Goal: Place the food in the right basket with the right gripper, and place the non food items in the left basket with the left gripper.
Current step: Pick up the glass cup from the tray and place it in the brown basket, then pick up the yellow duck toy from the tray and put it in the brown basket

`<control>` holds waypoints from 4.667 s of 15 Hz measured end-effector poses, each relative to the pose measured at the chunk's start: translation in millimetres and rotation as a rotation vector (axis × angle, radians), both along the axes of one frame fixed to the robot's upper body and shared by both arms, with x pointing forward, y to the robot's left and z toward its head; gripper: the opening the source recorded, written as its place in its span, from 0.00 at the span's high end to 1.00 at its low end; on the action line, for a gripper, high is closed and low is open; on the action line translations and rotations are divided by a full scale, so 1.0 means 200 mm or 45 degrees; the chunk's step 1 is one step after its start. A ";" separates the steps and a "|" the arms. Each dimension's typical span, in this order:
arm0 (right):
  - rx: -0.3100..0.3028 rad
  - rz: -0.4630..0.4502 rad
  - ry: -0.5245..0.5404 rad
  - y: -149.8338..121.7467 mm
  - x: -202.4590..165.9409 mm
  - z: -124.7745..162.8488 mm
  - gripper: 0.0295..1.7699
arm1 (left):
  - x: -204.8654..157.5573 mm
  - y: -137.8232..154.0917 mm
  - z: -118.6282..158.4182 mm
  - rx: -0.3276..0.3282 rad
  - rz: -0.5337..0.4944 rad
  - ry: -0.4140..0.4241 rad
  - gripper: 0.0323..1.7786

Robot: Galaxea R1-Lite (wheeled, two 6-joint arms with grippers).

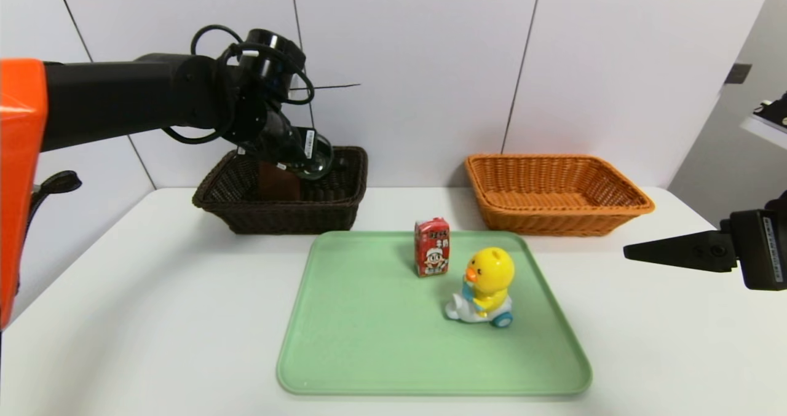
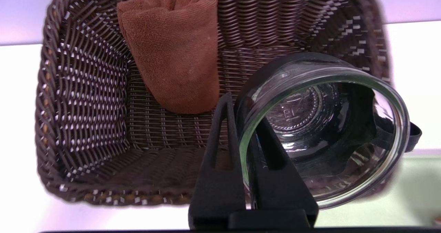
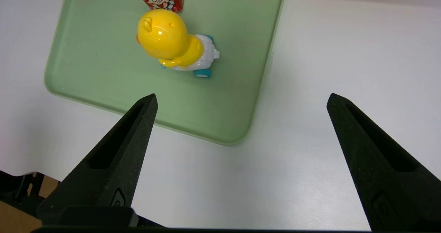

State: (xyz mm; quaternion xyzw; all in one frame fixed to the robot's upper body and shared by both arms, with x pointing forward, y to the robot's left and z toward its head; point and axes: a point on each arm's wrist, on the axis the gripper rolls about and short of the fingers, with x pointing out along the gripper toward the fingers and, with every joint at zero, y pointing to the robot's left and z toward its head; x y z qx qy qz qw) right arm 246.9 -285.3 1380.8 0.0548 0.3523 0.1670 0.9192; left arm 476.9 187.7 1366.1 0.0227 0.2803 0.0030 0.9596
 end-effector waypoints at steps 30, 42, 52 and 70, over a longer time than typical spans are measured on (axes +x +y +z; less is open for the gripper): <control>0.003 -0.021 -0.016 -0.02 -0.04 0.00 0.04 | -0.58 -0.27 0.13 -0.301 -0.514 0.029 0.09; -0.001 -0.054 -0.005 -0.04 -0.04 -0.01 0.04 | -1.07 -0.44 -0.29 -0.268 -1.411 -0.029 0.06; -0.009 -0.078 0.004 -0.06 -0.05 -0.03 0.04 | -0.90 -0.53 -0.48 -0.209 -1.439 -0.161 0.05; -0.013 -0.081 0.004 -0.06 -0.06 -0.03 0.04 | -0.72 -0.68 -0.69 -0.169 -1.441 -0.188 0.05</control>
